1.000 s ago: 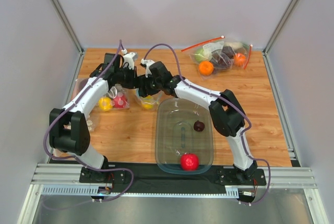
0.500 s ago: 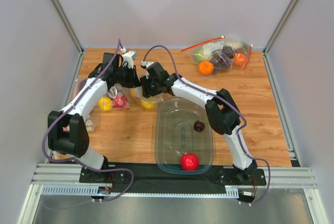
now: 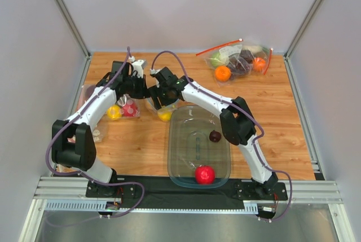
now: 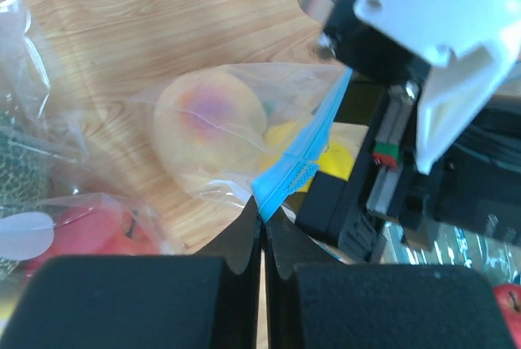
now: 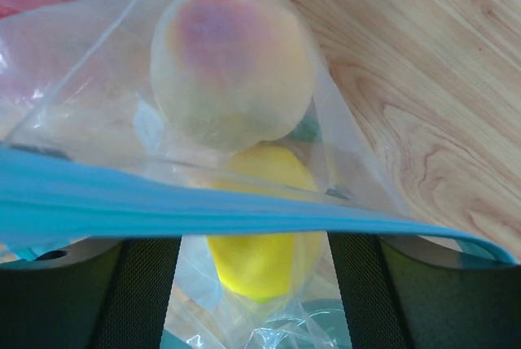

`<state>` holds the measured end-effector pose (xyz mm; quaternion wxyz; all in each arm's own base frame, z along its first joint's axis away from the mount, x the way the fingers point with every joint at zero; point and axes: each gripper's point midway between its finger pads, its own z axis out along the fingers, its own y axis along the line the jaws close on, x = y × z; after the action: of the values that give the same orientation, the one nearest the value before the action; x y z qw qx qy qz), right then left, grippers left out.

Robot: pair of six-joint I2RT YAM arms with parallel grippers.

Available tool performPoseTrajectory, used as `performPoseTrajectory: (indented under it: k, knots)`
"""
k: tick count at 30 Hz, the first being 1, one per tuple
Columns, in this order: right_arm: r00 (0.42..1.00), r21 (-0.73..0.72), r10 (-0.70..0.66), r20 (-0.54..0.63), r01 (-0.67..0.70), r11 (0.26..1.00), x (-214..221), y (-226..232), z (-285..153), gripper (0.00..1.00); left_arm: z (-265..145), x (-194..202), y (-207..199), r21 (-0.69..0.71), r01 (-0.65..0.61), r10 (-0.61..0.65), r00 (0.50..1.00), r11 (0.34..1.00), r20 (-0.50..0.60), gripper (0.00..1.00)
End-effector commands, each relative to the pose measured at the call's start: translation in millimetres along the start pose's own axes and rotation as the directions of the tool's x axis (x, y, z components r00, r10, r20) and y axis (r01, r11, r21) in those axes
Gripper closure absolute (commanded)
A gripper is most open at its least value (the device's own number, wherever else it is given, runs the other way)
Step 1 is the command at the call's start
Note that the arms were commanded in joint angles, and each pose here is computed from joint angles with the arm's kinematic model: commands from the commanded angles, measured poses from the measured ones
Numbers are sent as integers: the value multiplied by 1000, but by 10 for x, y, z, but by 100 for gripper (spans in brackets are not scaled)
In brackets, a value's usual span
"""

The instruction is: Open the zip-top bag and remove the fake food

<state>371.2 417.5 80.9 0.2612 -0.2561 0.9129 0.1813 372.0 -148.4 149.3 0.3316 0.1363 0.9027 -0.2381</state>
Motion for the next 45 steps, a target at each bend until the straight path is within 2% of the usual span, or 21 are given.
performPoseTrajectory:
  k: [1,4,12,17,24,40,42,43,44,45]
  knots:
    - [991,-18,-106,-84,105,994,211,229,-4,29,-133,-401,-92,-16,-38,40,986,999,161,100]
    - [988,-1,-117,-104,118,993,257,198,72,29,-109,-551,12,-73,-6,21,977,997,211,100]
    - [990,29,-101,-99,104,994,161,55,169,28,46,-974,135,-101,49,-14,946,994,324,100]
    - [989,24,-71,-128,75,997,250,29,297,27,42,-1040,199,-125,79,-25,923,989,383,100]
    - [979,33,-56,-194,64,997,446,11,309,27,-143,-1026,258,-189,74,15,902,979,431,100]
    - [942,80,-54,-331,85,993,925,-16,389,24,-183,-746,185,-143,114,-43,903,983,427,100]
    - [940,76,-52,-338,82,994,966,-19,412,30,-184,-724,177,-139,113,-44,905,984,423,100]
    - [940,74,-50,-339,80,994,978,-16,427,47,-193,-725,176,-137,116,-47,904,984,425,100]
    - [941,75,-52,-334,82,994,967,-19,429,56,-192,-700,171,-137,116,-49,906,984,421,100]
    - [945,74,-53,-324,82,994,942,-13,435,73,-198,-690,176,-138,119,-51,906,983,420,100]
